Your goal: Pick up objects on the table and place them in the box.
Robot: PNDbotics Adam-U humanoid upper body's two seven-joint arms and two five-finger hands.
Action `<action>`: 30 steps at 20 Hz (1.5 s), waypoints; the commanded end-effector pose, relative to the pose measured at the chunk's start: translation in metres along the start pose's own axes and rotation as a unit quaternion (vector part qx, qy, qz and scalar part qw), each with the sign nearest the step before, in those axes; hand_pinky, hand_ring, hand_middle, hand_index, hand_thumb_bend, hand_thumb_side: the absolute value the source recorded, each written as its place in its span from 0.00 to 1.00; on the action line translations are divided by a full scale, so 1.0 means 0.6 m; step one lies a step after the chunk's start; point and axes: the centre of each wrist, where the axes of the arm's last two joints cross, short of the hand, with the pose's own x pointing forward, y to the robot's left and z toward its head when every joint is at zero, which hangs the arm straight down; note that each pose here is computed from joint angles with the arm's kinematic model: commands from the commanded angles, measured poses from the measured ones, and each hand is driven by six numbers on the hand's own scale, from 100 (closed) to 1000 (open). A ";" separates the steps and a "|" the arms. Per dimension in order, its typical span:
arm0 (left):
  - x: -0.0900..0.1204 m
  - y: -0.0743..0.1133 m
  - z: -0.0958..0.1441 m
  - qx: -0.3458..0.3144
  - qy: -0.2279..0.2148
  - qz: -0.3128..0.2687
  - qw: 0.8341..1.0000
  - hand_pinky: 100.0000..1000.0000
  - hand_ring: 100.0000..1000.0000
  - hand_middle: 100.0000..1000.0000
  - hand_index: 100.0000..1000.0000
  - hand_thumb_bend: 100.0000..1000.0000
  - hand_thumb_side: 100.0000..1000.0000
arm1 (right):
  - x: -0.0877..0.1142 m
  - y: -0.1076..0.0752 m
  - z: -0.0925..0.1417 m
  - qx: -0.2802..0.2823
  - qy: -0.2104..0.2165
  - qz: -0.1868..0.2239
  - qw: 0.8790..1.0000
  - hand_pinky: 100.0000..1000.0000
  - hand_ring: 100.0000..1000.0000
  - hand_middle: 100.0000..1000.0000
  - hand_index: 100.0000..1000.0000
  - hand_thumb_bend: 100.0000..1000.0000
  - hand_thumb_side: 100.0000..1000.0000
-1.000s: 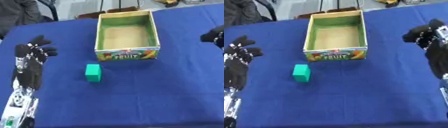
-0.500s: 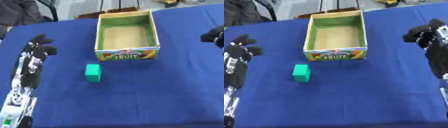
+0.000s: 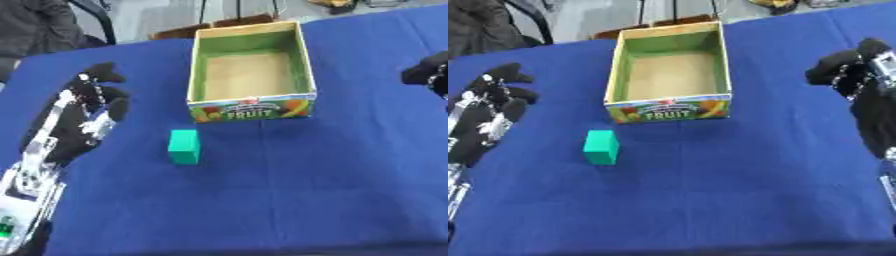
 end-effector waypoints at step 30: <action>-0.036 -0.022 -0.108 -0.201 0.069 -0.311 0.926 0.67 0.61 0.65 0.88 0.61 0.43 | 0.009 -0.001 -0.005 0.004 -0.008 0.003 1.000 0.69 0.62 0.50 0.58 0.00 0.92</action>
